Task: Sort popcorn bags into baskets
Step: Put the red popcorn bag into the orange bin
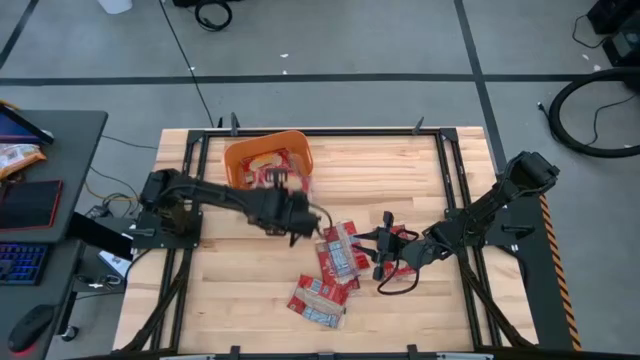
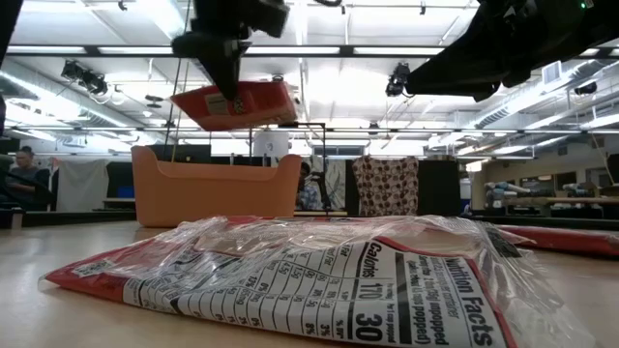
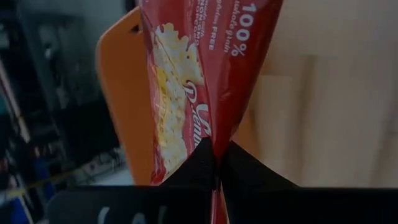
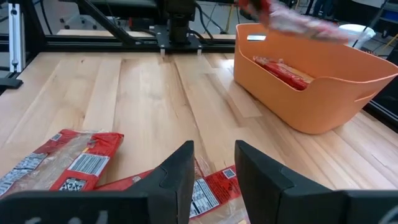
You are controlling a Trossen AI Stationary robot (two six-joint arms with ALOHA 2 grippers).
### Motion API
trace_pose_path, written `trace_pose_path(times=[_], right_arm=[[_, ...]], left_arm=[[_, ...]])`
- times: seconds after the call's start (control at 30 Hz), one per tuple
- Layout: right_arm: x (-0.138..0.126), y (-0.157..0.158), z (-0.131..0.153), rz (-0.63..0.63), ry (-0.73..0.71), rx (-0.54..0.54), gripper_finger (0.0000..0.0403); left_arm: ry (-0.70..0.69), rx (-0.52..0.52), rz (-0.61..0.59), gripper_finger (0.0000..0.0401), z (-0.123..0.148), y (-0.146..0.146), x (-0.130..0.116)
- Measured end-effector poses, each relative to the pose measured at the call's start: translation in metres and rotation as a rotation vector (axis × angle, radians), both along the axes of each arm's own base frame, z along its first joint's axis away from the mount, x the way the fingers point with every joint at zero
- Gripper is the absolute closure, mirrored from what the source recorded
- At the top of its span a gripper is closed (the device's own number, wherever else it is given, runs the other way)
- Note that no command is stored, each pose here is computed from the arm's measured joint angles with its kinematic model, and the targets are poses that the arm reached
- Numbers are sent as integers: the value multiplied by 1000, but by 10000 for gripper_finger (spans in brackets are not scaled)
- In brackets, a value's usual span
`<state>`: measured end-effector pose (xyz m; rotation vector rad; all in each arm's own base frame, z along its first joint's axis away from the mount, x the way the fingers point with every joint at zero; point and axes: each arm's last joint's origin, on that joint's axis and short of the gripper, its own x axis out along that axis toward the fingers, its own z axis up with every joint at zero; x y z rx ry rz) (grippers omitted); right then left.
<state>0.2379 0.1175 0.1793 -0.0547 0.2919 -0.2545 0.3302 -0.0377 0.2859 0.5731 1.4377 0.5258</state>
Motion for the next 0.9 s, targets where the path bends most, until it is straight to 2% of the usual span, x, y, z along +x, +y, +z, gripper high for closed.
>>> trace_pose_path(times=[0.17, 0.37, 0.53, 0.6, 0.77, 0.9], right_arm=[[0, 0, 0, 1, -2, -1, 282], [0, 0, 0, 2, 3, -1, 282], [0, 1, 0, 20, 7, 5, 282], [0, 1, -1, 29, 10, 3, 282], [-1, 1, -2, 31, 22, -5, 282], [0, 0, -2, 27, 23, -6, 282]], left_arm=[[14, 31, 93, 382, 1, 41, 2], [34, -34, 168, 379, -3, 101, 4], [59, -195, 223, 377, -35, 152, -10], [63, -209, 271, 372, -49, 168, -18], [123, -194, 328, 321, -59, 185, -34], [80, -186, 272, 278, -42, 171, -29]])
